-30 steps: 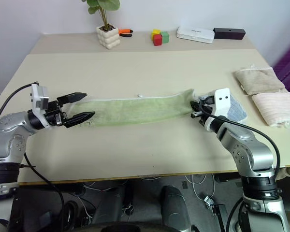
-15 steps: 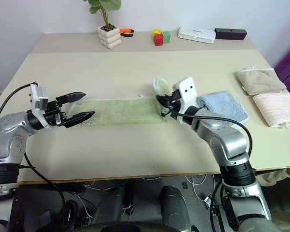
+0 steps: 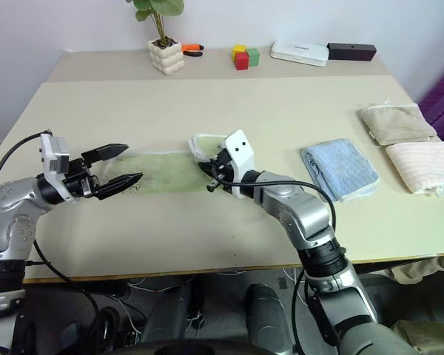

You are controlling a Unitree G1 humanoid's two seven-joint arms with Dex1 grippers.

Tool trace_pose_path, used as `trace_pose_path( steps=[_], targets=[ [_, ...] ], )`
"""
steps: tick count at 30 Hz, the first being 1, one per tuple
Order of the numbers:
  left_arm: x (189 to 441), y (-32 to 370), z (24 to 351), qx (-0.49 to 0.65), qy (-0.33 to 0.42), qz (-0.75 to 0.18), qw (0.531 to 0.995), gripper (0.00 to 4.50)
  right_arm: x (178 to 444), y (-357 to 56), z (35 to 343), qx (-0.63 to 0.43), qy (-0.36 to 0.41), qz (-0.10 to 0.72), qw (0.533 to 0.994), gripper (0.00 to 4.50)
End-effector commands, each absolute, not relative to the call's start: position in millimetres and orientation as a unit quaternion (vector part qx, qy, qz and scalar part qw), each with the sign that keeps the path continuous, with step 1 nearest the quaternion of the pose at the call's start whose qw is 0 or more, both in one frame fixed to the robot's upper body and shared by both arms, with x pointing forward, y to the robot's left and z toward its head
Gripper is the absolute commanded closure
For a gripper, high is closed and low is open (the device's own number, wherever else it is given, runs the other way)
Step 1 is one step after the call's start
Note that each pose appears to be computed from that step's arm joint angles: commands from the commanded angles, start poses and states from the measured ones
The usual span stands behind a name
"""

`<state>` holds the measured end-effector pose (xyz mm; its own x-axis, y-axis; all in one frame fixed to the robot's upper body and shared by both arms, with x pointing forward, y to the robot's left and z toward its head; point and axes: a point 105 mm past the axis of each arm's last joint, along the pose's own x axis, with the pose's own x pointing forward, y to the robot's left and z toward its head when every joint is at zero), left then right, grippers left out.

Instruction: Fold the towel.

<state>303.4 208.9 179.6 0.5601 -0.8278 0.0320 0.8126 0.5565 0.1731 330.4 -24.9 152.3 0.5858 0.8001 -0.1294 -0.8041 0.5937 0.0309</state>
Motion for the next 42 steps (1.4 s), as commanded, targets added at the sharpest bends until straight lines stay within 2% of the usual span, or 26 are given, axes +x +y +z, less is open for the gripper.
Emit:
trace_pose_path(
  steps=[1,13,16,23,25,32,35,36,38,40,42],
  targets=[
    [298,211,193,0.081,-0.074,-0.462,0.88,0.0,332,-17,154,-0.037,0.06,0.449,0.891,4.44],
    [298,212,193,0.083,-0.073,-0.457,0.883,0.0,335,-7,142,-0.049,0.063,0.461,0.884,4.44],
    [298,212,193,0.084,-0.073,-0.457,0.883,0.0,332,-3,138,-0.051,0.069,0.474,0.876,3.54],
    [300,212,193,0.081,-0.074,-0.457,0.883,0.0,326,-4,141,-0.053,0.068,0.495,0.865,0.09],
    [301,213,193,0.082,-0.074,-0.456,0.883,0.0,328,-10,149,-0.052,0.06,0.494,0.866,0.03],
    [304,210,194,0.08,-0.079,-0.458,0.882,0.0,358,-33,213,0.039,-0.03,0.438,0.898,0.03],
    [306,208,196,0.08,-0.081,-0.458,0.881,0.0,375,-42,213,0.053,-0.038,0.394,0.917,0.87],
    [305,207,195,0.08,-0.081,-0.459,0.881,0.0,380,-41,204,0.018,-0.032,0.385,0.922,1.31],
    [305,206,195,0.079,-0.081,-0.459,0.881,0.0,384,-35,190,-0.022,-0.024,0.382,0.923,2.29],
    [304,207,195,0.078,-0.08,-0.457,0.882,0.0,386,-31,184,-0.001,-0.019,0.386,0.922,3.39],
    [303,207,195,0.077,-0.08,-0.456,0.883,0.0,390,-31,169,-0.029,-0.015,0.378,0.925,4.46]
  ],
)
